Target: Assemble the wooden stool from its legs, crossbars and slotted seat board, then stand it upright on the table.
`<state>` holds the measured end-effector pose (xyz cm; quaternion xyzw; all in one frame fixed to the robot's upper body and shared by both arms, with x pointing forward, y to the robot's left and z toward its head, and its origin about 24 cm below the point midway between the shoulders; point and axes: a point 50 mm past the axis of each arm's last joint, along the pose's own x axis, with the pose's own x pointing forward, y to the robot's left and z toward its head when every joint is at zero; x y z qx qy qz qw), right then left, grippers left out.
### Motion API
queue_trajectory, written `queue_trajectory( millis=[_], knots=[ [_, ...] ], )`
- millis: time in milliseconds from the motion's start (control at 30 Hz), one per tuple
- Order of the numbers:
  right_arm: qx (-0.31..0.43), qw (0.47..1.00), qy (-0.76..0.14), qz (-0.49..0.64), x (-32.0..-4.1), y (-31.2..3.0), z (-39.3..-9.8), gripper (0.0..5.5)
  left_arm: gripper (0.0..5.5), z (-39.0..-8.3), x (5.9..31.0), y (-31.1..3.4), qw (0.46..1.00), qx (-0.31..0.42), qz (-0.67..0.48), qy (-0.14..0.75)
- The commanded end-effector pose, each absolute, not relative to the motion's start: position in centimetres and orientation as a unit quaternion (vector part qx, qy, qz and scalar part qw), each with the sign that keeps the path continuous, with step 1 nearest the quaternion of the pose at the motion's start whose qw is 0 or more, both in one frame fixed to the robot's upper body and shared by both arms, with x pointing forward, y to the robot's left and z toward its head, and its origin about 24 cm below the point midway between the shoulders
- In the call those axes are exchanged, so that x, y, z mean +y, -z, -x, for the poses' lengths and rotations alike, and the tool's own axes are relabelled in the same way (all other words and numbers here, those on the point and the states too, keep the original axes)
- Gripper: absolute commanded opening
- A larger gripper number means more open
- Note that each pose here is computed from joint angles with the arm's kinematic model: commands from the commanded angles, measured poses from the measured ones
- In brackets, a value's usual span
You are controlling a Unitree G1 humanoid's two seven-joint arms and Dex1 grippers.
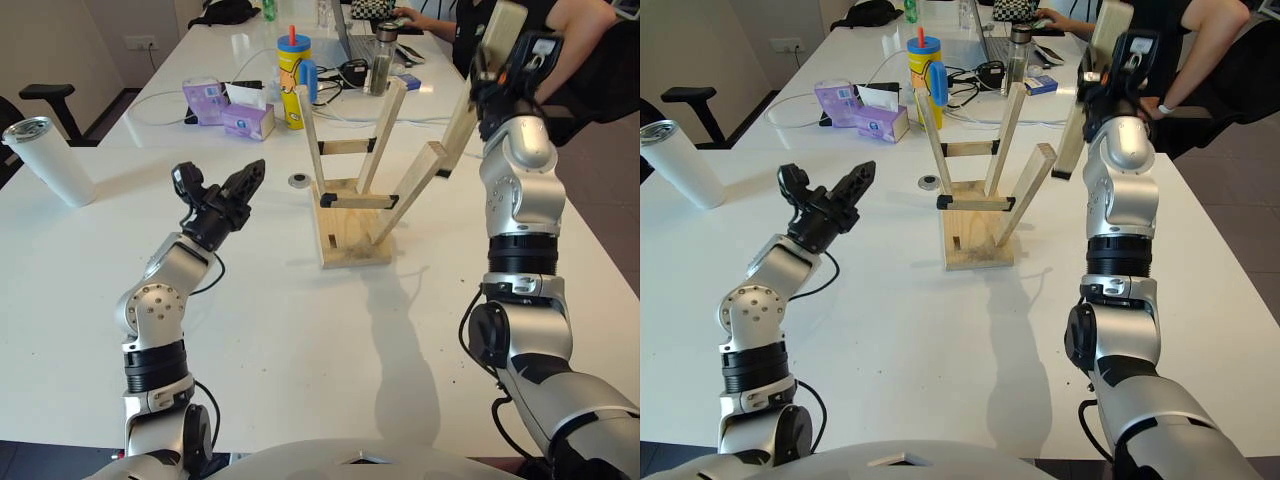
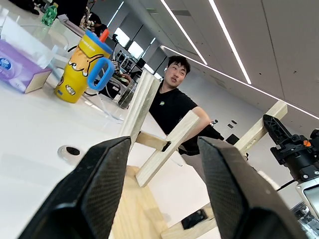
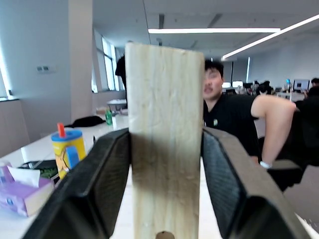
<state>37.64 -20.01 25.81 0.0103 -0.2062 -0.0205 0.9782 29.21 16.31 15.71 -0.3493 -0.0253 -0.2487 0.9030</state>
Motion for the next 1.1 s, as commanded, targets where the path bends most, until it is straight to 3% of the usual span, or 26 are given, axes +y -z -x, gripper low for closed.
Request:
queue_trajectory(
  millis=[33,300,433,1100],
  knots=[
    [-0.288,0.957,-0.026,0.012,-18.4,-29.7,-36.6,2.11,2.50,-29.1,15.8,-17.9,0.898,-0.051,0.340,0.273],
    [-0.363,0.907,-0.207,0.049,-11.3,-31.3,-33.9,2.11,2.50,-27.9,14.3,-22.6,0.857,-0.122,0.366,0.341],
    [-0.362,0.894,-0.256,0.071,-9.7,-30.7,-33.3,2.11,2.50,-27.2,13.6,-24.5,0.837,-0.149,0.368,0.376],
    [-0.358,0.859,-0.344,0.127,-7.4,-28.8,-31.7,2.11,2.50,-26.5,12.8,-26.3,0.830,-0.173,0.348,0.400]
  ],
)
